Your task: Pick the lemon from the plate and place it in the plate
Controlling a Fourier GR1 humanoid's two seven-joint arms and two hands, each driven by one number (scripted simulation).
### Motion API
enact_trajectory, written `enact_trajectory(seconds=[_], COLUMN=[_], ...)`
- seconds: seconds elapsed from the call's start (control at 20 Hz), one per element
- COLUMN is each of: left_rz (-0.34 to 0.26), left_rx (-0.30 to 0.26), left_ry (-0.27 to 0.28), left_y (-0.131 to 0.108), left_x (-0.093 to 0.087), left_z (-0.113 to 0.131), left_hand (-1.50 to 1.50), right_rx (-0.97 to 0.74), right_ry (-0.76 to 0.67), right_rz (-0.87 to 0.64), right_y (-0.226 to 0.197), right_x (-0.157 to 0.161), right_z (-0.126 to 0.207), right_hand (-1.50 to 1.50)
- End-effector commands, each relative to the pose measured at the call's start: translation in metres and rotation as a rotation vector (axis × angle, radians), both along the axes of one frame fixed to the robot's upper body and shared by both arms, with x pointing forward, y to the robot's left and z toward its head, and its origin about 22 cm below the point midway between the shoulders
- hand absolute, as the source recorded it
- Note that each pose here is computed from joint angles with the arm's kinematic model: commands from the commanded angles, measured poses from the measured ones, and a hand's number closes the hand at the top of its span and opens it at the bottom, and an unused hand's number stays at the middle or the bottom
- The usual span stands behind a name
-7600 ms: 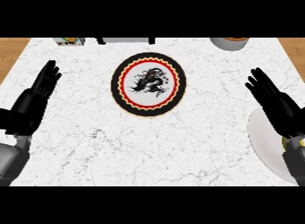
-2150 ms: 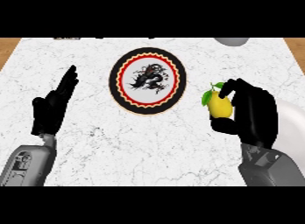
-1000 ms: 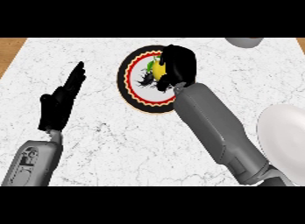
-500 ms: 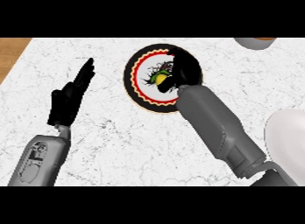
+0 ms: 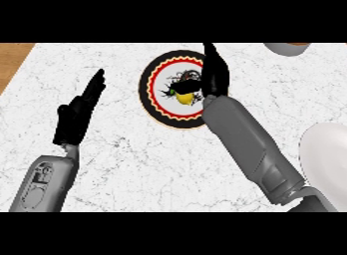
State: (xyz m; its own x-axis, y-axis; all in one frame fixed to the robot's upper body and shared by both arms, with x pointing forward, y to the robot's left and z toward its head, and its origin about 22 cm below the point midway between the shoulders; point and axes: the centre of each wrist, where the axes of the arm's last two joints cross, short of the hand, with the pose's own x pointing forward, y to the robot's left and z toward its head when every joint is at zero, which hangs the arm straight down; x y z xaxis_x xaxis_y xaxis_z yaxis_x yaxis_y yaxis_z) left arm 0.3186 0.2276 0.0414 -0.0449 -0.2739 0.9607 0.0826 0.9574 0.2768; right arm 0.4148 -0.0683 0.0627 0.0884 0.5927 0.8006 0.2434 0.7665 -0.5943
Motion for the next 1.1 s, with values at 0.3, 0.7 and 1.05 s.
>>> enact_trajectory(seconds=[0.3, 0.7, 1.05], left_rz=[0.074, 0.101, 0.093], left_rx=[-0.002, 0.001, 0.007], left_ry=[0.023, 0.021, 0.029], left_y=[0.022, 0.033, 0.019], left_x=[-0.007, -0.02, -0.01], left_z=[0.007, 0.003, -0.003], left_hand=[0.0, 0.0, 0.0], right_rx=[0.248, 0.252, 0.246], right_ry=[-0.146, -0.121, -0.122], right_rz=[-0.185, -0.147, -0.137], right_y=[-0.039, -0.123, -0.16], right_x=[-0.003, -0.054, -0.074], right_z=[-0.009, -0.038, -0.026], right_hand=[-1.5, -1.5, -1.5])
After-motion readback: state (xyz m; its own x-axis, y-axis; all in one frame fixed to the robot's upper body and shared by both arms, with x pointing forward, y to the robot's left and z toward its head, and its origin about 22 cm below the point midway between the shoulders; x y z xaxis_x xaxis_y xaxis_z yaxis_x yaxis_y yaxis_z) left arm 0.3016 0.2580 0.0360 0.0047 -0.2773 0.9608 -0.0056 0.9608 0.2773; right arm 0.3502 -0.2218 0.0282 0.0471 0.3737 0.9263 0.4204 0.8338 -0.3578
